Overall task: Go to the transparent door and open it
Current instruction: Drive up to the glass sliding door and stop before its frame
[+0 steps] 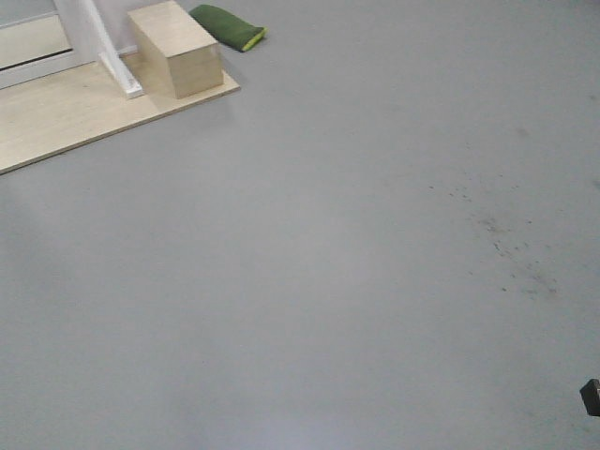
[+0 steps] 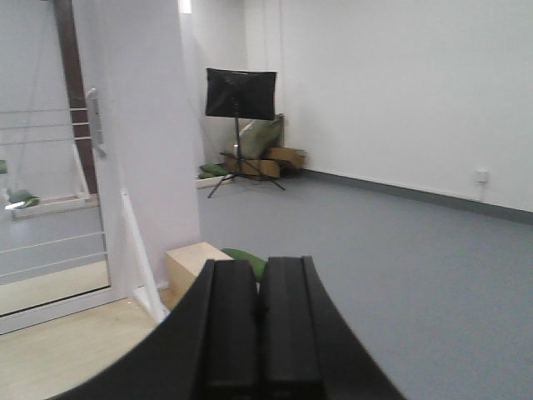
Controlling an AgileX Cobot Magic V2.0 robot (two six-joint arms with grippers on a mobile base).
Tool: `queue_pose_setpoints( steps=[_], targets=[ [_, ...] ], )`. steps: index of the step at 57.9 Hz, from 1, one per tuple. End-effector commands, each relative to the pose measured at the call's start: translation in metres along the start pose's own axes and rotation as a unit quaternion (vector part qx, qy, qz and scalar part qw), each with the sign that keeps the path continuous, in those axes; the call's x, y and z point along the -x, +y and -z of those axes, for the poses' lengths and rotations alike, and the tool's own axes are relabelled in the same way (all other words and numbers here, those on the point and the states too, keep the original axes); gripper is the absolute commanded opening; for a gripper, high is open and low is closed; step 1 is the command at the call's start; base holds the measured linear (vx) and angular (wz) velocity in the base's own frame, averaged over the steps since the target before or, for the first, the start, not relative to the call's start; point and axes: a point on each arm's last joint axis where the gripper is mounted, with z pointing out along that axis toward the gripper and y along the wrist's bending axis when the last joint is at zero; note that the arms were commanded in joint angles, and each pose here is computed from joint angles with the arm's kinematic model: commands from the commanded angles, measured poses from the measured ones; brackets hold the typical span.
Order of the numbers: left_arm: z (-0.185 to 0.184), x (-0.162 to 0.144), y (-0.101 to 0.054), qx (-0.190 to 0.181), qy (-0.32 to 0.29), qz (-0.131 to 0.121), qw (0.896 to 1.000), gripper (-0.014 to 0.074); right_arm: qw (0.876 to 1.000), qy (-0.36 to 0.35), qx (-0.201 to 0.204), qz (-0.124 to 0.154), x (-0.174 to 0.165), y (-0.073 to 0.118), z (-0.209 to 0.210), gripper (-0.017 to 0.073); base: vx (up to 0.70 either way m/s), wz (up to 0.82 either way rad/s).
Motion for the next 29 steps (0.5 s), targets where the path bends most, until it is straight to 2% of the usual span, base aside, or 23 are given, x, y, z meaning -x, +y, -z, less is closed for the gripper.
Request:
queue_pose_setpoints(
  steps=[1, 29],
  targets=[
    [0.0014, 0.0032, -0.0002, -0.002, -0.041, 0.005, 0.999, -0.0006, 0.999, -0.047, 0.004, 0.004, 0.0065, 0.0007, 0.0011, -0.0009, 0.56, 0.66],
    [0.0014, 0.0032, -0.0002, -0.002, -0.041, 0.005, 0.999, -0.0006, 0.999, -0.046, 0.004, 0.004, 0.0065, 0.0007, 0.0011, -0.0009, 0.55, 0.61]
  ],
)
